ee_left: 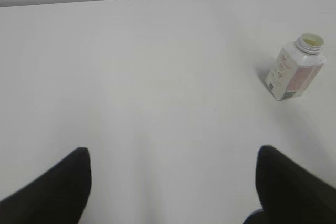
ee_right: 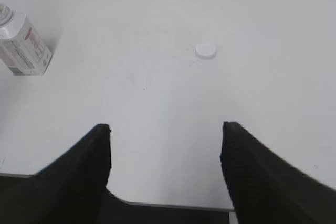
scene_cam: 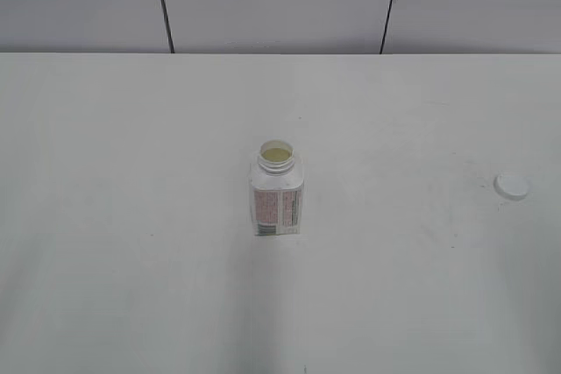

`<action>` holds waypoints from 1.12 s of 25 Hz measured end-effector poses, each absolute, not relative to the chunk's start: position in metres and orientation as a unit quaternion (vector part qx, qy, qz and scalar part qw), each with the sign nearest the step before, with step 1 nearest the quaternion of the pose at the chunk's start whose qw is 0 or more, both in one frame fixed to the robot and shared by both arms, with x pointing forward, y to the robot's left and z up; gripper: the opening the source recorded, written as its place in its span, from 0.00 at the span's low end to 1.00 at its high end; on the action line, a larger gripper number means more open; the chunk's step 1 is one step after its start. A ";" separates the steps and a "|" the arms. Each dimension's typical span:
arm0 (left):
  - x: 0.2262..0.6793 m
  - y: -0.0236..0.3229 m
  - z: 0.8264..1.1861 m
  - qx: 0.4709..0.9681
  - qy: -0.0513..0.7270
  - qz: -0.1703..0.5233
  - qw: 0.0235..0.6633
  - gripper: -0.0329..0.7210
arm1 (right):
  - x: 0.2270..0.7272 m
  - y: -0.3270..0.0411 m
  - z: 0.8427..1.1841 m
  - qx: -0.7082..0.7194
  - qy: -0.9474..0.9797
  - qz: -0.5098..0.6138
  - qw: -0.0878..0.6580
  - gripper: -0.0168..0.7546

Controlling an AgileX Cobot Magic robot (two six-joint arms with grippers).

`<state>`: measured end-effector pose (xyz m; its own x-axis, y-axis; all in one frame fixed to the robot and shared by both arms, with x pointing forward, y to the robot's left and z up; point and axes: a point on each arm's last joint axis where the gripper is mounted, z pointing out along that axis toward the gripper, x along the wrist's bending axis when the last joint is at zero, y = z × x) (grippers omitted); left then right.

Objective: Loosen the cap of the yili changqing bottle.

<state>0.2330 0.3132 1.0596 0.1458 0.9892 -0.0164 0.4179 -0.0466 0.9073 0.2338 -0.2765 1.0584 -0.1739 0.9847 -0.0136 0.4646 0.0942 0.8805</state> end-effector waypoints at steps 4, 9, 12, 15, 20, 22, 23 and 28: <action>0.233 0.312 1.059 0.637 0.554 0.340 0.416 0.81 | 0.232 -0.278 1.058 0.547 0.657 0.387 0.346 0.70; 0.233 0.310 1.059 0.638 0.553 0.329 0.423 0.79 | 0.233 -0.283 1.054 0.553 0.659 0.358 0.363 0.70; 0.233 0.310 1.059 0.638 0.553 0.328 0.424 0.79 | 0.233 -0.284 1.054 0.554 0.659 0.355 0.365 0.70; 0.232 0.310 1.059 0.637 0.553 0.328 0.424 0.79 | 0.233 -0.284 1.054 0.554 0.658 0.355 0.365 0.70; 0.232 0.309 1.059 0.627 0.565 0.335 0.419 0.79 | 0.230 -0.284 1.054 0.551 0.655 0.360 0.372 0.70; 0.232 0.309 1.059 0.618 0.575 0.341 0.413 0.79 | 0.230 -0.284 1.054 0.551 0.655 0.360 0.372 0.70; 0.232 0.309 1.059 0.612 0.581 0.346 0.410 0.79 | 0.230 -0.284 1.054 0.551 0.655 0.360 0.372 0.70; 0.231 0.308 1.059 0.587 0.607 0.362 0.395 0.79 | 0.230 -0.284 1.054 0.548 0.657 0.362 0.370 0.70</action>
